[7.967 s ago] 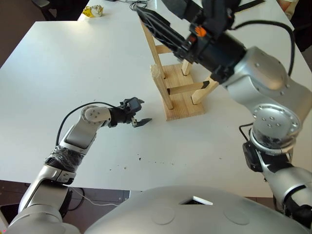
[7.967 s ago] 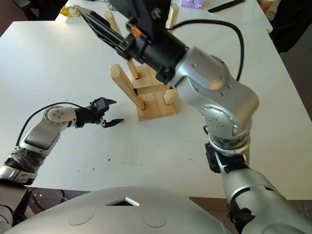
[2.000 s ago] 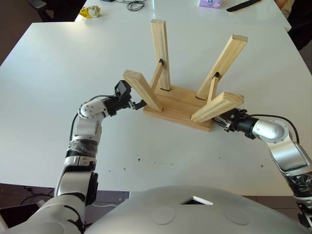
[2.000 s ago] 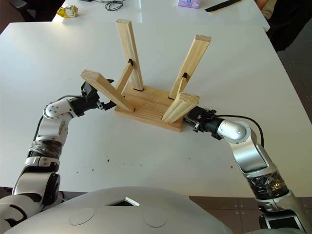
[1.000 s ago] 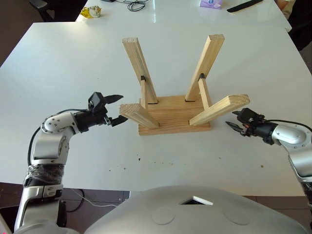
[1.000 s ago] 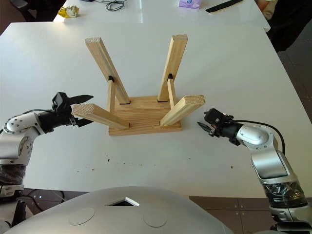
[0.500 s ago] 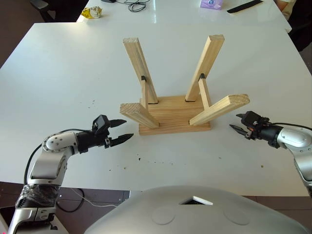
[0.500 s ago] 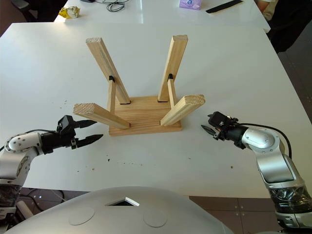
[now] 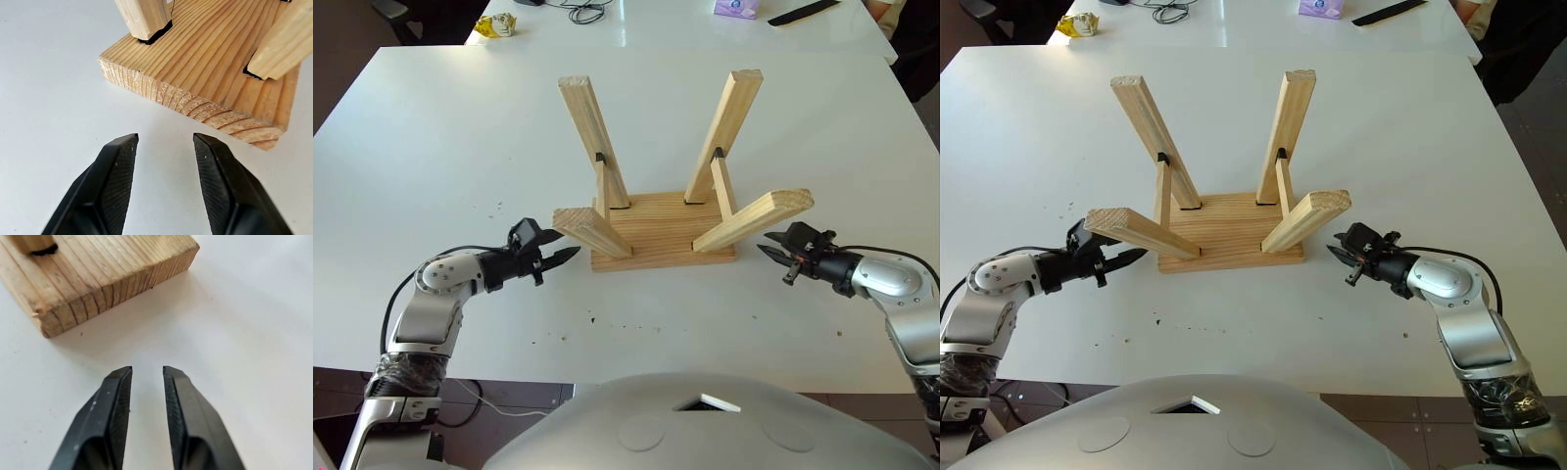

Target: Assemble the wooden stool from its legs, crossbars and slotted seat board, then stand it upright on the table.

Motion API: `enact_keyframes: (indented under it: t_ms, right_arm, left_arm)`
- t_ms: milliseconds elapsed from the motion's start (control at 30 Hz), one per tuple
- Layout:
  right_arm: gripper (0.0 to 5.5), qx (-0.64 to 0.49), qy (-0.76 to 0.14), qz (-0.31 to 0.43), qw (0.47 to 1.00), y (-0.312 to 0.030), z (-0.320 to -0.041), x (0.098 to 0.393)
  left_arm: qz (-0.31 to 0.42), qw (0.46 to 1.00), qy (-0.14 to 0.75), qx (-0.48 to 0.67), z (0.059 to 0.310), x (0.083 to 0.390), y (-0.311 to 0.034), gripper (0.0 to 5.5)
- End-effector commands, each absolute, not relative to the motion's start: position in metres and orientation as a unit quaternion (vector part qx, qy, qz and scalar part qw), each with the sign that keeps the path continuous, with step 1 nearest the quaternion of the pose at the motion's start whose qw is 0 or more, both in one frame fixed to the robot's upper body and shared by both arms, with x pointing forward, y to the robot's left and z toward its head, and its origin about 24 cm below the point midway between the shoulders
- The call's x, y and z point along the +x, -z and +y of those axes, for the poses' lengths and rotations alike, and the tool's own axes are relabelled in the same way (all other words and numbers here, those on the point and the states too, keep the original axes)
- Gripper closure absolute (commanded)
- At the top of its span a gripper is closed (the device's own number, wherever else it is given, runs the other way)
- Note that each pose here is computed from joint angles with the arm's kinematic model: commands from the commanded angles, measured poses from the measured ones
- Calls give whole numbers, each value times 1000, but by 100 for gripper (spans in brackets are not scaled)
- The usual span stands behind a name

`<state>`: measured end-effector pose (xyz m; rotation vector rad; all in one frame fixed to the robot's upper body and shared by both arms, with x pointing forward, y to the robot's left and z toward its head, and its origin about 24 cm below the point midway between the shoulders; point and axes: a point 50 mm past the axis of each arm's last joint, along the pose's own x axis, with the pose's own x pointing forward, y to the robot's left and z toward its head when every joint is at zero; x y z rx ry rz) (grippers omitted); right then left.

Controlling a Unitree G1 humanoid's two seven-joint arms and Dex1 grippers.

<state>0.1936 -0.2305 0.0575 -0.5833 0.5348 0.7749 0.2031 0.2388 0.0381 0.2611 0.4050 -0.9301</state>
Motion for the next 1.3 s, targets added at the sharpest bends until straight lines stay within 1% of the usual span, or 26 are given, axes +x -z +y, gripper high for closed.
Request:
enact_keyframes:
  t_ms: [33, 100, 233, 533, 800, 933, 1067, 1167, 1300]
  right_arm:
    - [430, -276, -372, 252, 850, -57, -225, 195]
    - [430, -274, -377, 251, 848, -56, -221, 195]
    - [430, -271, -388, 253, 844, -53, -215, 192]
    - [430, -261, -403, 250, 841, -48, -201, 190]
    - [430, -247, -420, 250, 837, -48, -188, 177]
    - [430, -244, -422, 244, 838, -54, -183, 174]
    - [430, -242, -424, 232, 841, -67, -177, 169]
    - [430, -242, -426, 230, 841, -76, -176, 162]
    - [430, -237, -430, 231, 840, -88, -172, 146]
  left_arm:
    - [193, 857, 457, 137, 233, 203, -38, 399]
    - [193, 853, 464, 141, 227, 202, -36, 430]
    - [194, 847, 474, 146, 220, 202, -34, 430]
    - [200, 835, 487, 161, 219, 193, -28, 430]
    - [201, 824, 507, 152, 210, 184, -29, 430]
    - [195, 820, 519, 145, 205, 180, -36, 430]
    - [187, 828, 512, 128, 205, 177, -49, 430]
    - [187, 836, 502, 115, 209, 172, -62, 430]
    - [186, 844, 494, 97, 210, 165, -80, 430]
